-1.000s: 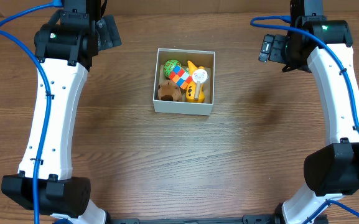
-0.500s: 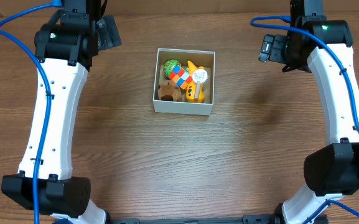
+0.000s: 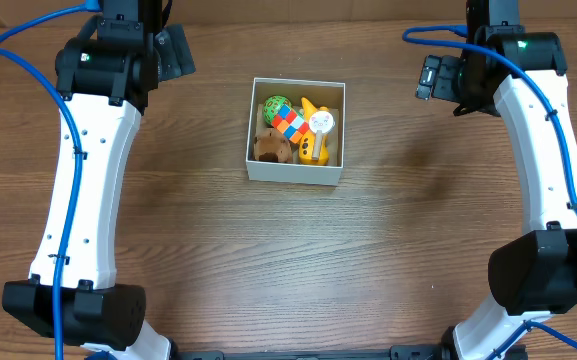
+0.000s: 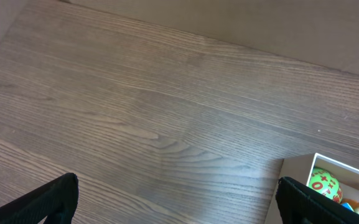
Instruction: Pack container
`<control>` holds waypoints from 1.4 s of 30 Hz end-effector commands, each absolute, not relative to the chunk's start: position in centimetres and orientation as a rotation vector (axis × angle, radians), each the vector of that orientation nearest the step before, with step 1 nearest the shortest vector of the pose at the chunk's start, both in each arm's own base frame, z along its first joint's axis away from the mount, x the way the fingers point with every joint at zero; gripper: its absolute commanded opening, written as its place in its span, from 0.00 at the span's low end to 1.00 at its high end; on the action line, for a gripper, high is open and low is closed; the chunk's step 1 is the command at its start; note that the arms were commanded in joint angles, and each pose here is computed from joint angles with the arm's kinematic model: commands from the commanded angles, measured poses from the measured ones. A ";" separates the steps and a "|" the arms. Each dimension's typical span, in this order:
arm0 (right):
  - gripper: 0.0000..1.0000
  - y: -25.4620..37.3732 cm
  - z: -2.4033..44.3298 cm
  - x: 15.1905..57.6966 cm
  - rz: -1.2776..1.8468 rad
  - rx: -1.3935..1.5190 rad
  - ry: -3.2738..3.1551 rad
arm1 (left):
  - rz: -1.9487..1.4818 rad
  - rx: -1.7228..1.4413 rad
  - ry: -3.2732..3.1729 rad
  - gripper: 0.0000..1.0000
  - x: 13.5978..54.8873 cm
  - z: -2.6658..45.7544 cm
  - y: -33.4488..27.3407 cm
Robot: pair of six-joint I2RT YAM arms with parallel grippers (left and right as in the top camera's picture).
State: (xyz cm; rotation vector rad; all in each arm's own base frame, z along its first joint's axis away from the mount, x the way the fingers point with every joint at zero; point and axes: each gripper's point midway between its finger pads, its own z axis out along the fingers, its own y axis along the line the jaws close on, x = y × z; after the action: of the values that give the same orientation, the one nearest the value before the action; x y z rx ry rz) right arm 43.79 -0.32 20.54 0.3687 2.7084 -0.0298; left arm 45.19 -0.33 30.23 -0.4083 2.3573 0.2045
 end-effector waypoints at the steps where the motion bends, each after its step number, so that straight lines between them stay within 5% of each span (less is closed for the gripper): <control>1: 1.00 -0.7 22.1 43.9 -0.029 0.385 2.663 | 0.228 -0.396 2.345 1.00 45.1 30.8 0.0; 38: 1.00 -0.7 22.1 44.0 -0.029 0.385 2.663 | 0.228 -0.396 2.346 1.00 45.1 30.8 0.0; 42: 1.00 -0.8 25.3 43.0 -0.022 0.365 2.589 | 0.228 -0.396 2.345 1.00 45.1 30.8 0.0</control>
State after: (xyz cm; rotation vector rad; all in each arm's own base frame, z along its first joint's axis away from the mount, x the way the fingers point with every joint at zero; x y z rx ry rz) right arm 43.76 -0.32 20.64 0.3675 2.7067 -0.0295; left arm 45.18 -0.33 30.22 -0.4083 2.3576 0.2047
